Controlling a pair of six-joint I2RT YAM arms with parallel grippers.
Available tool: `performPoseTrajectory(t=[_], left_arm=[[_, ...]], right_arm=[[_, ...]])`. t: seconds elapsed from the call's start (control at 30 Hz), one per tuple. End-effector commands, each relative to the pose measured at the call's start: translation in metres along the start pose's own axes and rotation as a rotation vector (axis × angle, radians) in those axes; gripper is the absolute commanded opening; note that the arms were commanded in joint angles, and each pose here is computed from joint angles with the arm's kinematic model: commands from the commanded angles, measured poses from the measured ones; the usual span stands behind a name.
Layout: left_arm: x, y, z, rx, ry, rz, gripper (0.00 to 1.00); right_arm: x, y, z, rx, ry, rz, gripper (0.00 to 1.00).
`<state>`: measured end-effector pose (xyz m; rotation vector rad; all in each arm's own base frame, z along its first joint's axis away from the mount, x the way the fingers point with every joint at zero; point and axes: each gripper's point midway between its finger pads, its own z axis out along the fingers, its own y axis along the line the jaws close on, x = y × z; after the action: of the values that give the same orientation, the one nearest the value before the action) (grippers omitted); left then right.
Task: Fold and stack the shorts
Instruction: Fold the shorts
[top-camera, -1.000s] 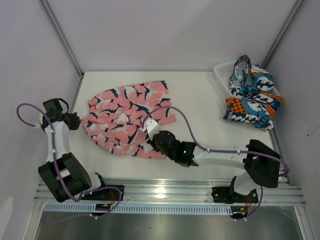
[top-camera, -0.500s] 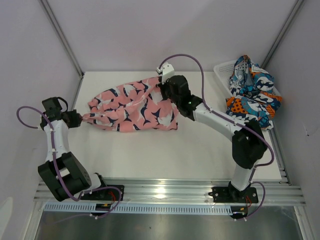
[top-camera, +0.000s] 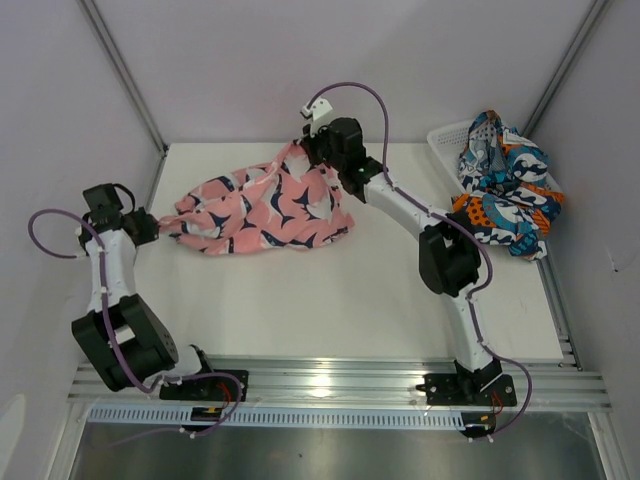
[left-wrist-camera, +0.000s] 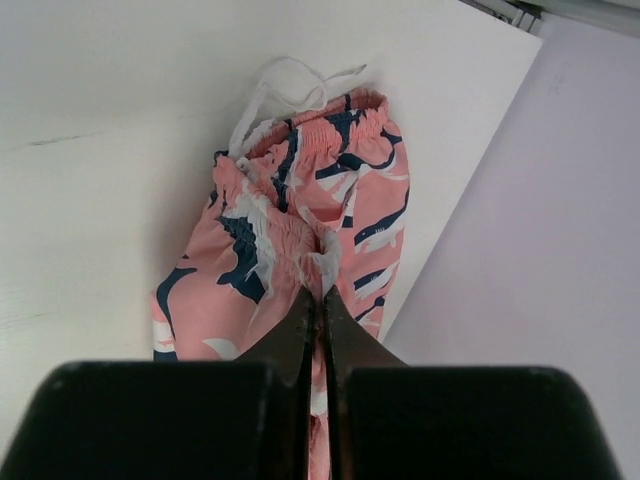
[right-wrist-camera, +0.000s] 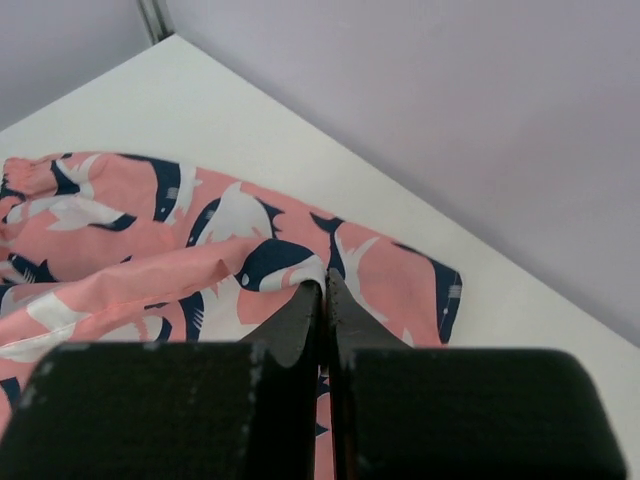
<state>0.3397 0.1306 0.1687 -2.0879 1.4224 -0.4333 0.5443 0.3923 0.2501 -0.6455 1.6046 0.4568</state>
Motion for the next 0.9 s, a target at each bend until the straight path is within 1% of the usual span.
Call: performPoseTrajectory(t=[0.0, 0.03, 0.1, 0.17, 0.2, 0.23, 0.3, 0.33, 0.37, 0.4, 0.43, 0.53, 0.67, 0.8, 0.87], left_arm=[[0.001, -0.021, 0.012, 0.014, -0.008, -0.069, 0.0], [0.001, -0.022, 0.018, 0.003, -0.007, -0.091, 0.0], [0.004, -0.025, 0.026, -0.012, -0.001, -0.1, 0.0], [0.009, -0.026, 0.04, -0.045, 0.008, -0.095, 0.0], [0.01, -0.037, 0.038, -0.039, 0.011, -0.098, 0.0], [0.015, -0.028, 0.054, -0.094, 0.018, -0.089, 0.0], [0.018, -0.024, 0.063, -0.141, 0.023, -0.073, 0.0], [0.018, -0.032, 0.071, -0.151, 0.024, -0.068, 0.0], [0.019, -0.032, 0.076, -0.166, 0.026, -0.061, 0.0], [0.02, -0.035, 0.079, -0.167, 0.035, -0.048, 0.0], [0.022, -0.039, 0.082, -0.167, 0.043, -0.047, 0.0], [0.025, -0.037, 0.098, -0.185, 0.051, -0.048, 0.0], [0.024, -0.039, 0.105, -0.186, 0.021, -0.051, 0.0], [0.014, -0.038, 0.105, -0.2, -0.043, -0.075, 0.0], [0.012, -0.042, 0.107, -0.171, -0.056, -0.069, 0.0]], right_arm=[[-0.014, -0.018, 0.022, -0.038, -0.075, 0.016, 0.0], [-0.027, -0.022, 0.025, -0.043, -0.109, 0.033, 0.0], [-0.026, -0.032, 0.031, -0.038, -0.127, 0.051, 0.0], [-0.022, -0.045, 0.039, 0.004, -0.142, 0.065, 0.0], [-0.022, -0.051, 0.041, 0.022, -0.155, 0.068, 0.0], [-0.019, -0.053, 0.045, 0.026, -0.158, 0.074, 0.0], [-0.017, -0.064, 0.048, 0.039, -0.17, 0.085, 0.0], [-0.005, -0.064, 0.054, 0.032, -0.158, 0.093, 0.0], [-0.01, -0.065, 0.055, 0.027, -0.174, 0.094, 0.0], [-0.007, -0.067, 0.058, 0.029, -0.175, 0.094, 0.0], [0.005, -0.067, 0.063, 0.028, -0.163, 0.093, 0.0], [0.013, -0.069, 0.069, 0.04, -0.188, 0.105, 0.0], [0.028, -0.07, 0.079, 0.048, -0.216, 0.131, 0.0], [0.03, -0.073, 0.086, 0.08, -0.282, 0.142, 0.0], [0.027, -0.075, 0.089, 0.106, -0.299, 0.142, 0.0]])
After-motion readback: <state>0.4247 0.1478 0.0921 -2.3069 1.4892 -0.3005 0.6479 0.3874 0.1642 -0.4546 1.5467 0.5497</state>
